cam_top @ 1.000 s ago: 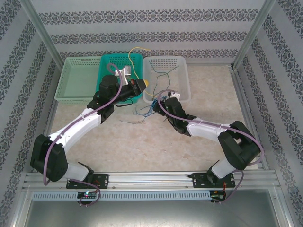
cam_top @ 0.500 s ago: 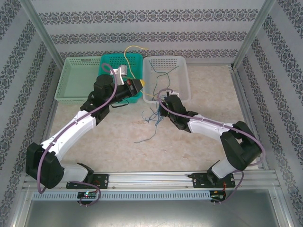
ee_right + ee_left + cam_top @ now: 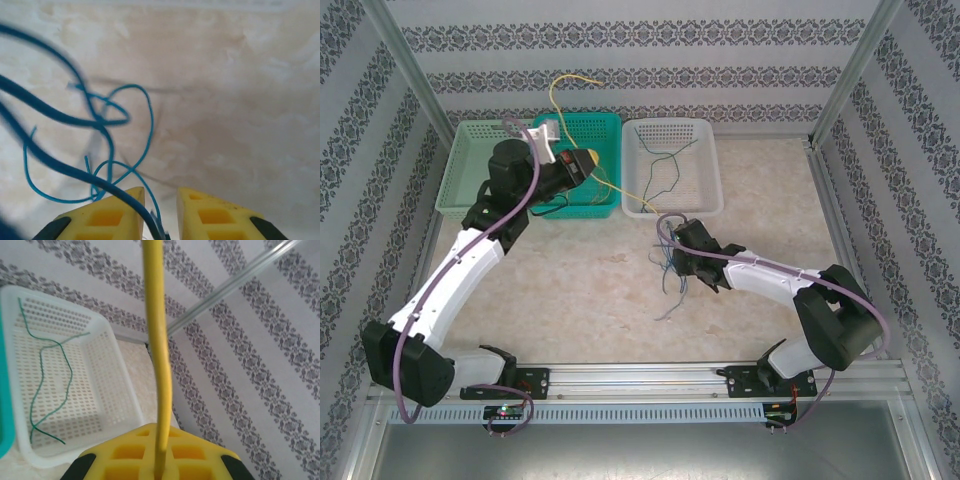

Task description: Untangle the cables

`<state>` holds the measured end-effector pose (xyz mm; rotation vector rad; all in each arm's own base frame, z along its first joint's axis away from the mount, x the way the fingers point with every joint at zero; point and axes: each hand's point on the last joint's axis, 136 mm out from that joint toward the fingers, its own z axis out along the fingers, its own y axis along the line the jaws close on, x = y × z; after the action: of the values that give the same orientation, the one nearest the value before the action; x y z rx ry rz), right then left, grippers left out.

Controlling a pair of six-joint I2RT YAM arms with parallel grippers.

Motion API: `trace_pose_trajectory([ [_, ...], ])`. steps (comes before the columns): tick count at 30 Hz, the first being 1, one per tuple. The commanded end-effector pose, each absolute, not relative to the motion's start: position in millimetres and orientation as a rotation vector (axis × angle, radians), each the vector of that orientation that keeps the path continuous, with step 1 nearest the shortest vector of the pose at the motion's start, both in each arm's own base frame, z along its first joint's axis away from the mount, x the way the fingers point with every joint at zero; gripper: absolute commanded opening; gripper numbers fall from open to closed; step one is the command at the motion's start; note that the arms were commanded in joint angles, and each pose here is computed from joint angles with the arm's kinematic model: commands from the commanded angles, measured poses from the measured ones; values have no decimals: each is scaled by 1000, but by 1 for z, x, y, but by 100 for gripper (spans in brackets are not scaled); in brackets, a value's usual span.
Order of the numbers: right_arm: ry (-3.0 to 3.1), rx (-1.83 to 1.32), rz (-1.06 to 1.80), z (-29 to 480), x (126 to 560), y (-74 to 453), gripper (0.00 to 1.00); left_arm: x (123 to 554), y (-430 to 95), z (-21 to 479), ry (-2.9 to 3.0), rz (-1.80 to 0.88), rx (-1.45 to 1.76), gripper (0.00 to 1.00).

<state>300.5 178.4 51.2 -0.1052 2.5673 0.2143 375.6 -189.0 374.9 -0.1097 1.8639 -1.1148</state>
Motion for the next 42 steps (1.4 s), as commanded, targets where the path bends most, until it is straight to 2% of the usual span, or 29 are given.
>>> trace_pose_trajectory([
  [1,2591,-94,141,45,294,161,23,366,-165,405,1794,-1069,-124,3],
  [7,2621,-110,91,39,290,153,14,360,-153,402,1804,-1032,-169,3],
  [10,2643,-110,65,34,286,146,1,361,-151,396,1823,-1024,-183,3],
  [11,2643,-102,73,34,286,145,0,361,-152,393,1835,-1028,-184,3],
  [19,2678,14,6,28,275,113,0,369,-103,390,1835,-943,-290,3],
  [25,2709,-10,3,28,277,115,0,364,-74,416,1747,-928,-331,3],
  [36,2707,-57,12,30,280,122,0,363,-53,440,1702,-913,-340,3],
  [37,2695,-70,31,34,282,127,5,365,-53,437,1714,-914,-340,3],
  [39,2670,-92,41,44,286,134,24,368,-53,431,1726,-916,-345,3],
  [42,2641,-89,77,61,291,142,66,374,-50,421,1744,-903,-366,3],
])
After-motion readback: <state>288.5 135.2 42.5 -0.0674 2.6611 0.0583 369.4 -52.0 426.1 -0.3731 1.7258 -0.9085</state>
